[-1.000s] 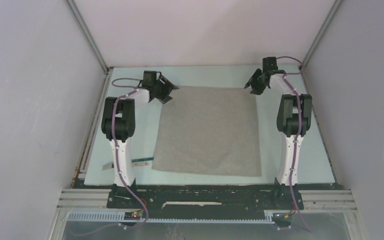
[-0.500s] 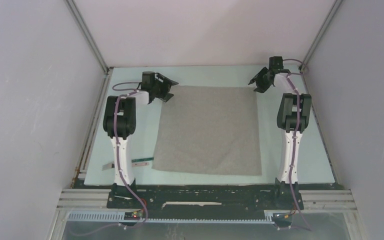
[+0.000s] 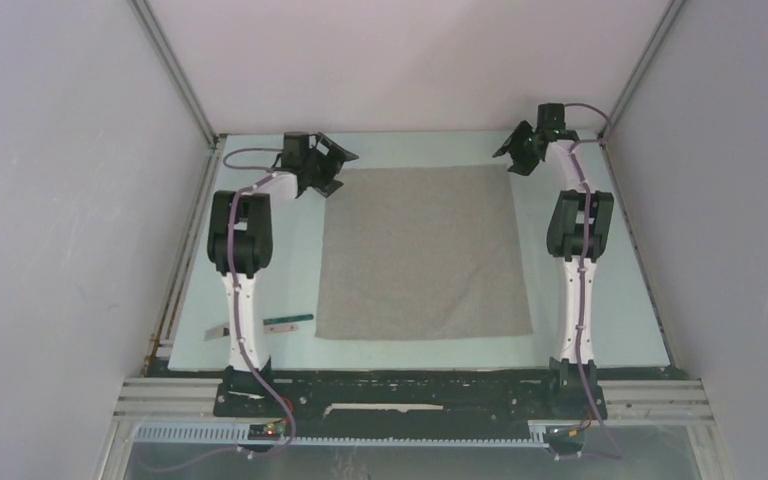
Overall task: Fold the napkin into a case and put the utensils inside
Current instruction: Flatten out the crumpled napkin at the center of the board.
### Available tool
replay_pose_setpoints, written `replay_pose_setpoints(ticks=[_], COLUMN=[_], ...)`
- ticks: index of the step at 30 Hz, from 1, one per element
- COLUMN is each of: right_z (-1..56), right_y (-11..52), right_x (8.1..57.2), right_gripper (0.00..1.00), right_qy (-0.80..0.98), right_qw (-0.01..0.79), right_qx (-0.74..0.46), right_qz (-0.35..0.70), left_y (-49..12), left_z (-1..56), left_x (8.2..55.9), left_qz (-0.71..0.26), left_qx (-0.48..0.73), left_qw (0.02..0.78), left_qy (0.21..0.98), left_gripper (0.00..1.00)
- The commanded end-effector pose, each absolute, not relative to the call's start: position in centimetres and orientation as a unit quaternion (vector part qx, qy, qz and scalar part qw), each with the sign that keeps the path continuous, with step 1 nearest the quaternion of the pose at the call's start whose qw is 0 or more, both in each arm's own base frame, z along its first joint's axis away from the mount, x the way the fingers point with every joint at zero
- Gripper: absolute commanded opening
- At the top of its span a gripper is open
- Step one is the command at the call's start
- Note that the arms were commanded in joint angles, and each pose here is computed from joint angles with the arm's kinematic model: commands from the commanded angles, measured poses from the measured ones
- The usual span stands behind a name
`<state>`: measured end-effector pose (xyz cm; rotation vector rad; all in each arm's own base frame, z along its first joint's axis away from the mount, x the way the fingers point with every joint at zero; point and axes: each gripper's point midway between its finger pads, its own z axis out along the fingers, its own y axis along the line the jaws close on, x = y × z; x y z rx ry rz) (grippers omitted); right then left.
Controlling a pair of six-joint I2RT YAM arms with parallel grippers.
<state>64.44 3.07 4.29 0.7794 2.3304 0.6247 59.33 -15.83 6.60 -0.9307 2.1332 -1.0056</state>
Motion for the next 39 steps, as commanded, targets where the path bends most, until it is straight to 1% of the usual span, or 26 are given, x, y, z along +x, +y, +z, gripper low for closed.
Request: replay_pose_setpoints(ticks=[1, 2, 4, 7, 9, 11, 14, 17, 19, 22, 26, 27, 29, 31, 36, 39], right_z=[13.8, 16.2, 17.5, 17.7, 16.9, 13.8, 11.3, 10.0, 9.5, 9.3, 7.8, 7.6, 7.5, 7.3, 5.8, 4.9], right_y=[2.1, 2.4, 2.7, 4.0, 4.9, 5.5, 5.7, 3.3, 2.4, 1.8, 1.0, 0.8, 0.8, 1.3, 3.3, 2.7], right_x=[59.8, 57.9, 54.0, 47.4, 42.9, 37.4, 30.7, 25.1, 22.0, 19.0, 15.8, 15.5, 15.5, 15.6, 15.6, 15.8], right_gripper=[0.69, 0.71, 0.73, 0.73, 0.73, 0.67, 0.58, 0.55, 0.54, 0.54, 0.51, 0.49, 0.44, 0.42, 0.46, 0.47], right_qy=[0.899, 0.902, 0.911, 0.921, 0.924, 0.936, 0.943, 0.932, 0.918, 0.906, 0.889, 0.884, 0.883, 0.882, 0.893, 0.891], right_qw=[0.328, 0.336, 0.329, 0.321, 0.306, 0.25, 0.184, 0.149, 0.137, 0.136, 0.126, 0.129, 0.131, 0.127, 0.106, 0.103], right_qx=[0.235, 0.225, 0.22, 0.21, 0.219, 0.236, 0.263, 0.329, 0.372, 0.399, 0.436, 0.443, 0.445, 0.448, 0.428, 0.425], right_qz=[0.17, 0.153, 0.112, 0.067, 0.068, 0.081, 0.089, 0.02, -0.017, -0.044, -0.065, -0.071, -0.072, -0.067, -0.092, -0.124], left_y=[-13.9, -13.6, -13.1, -12.8, -12.7, -12.6, -12.2, -11.4, -11.8, -11.9, -11.4, -11.2, -10.7, -10.5, -10.6, -10.5], left_z=[14.9, 15.4, 16.3, 17.0, 16.5, 16.0, 15.1, 14.8, 14.6, 13.6, 12.8, 12.7, 12.8, 12.6, 11.9, 11.8], left_x=[55.4, 53.9, 50.6, 44.8, 40.3, 35.7, 29.6, 25.4, 23.1, 21.2, 20.3, 20.3, 20.4, 20.4, 20.4, 20.4], left_qz=[-0.321, -0.306, -0.277, -0.258, -0.25, -0.241, -0.214, -0.173, -0.175, -0.175, -0.171, -0.168, -0.159, -0.151, -0.143, -0.142], left_qx=[-0.273, -0.267, -0.251, -0.224, -0.209, -0.186, -0.153, -0.128, -0.121, -0.135, -0.166, -0.17, -0.18, -0.189, -0.2, -0.199], left_qw=[0.361, 0.363, 0.364, 0.352, 0.333, 0.323, 0.317, 0.32, 0.314, 0.31, 0.31, 0.314, 0.321, 0.319, 0.3, 0.301], left_qy=[0.832, 0.839, 0.853, 0.872, 0.885, 0.896, 0.911, 0.923, 0.925, 0.925, 0.921, 0.919, 0.916, 0.916, 0.922, 0.922], left_gripper=[1.0, 1.0, 1.0, 1.0, 0.99, 0.97, 0.95, 0.94, 0.93, 0.9, 0.86, 0.86, 0.85, 0.85, 0.85, 0.85])
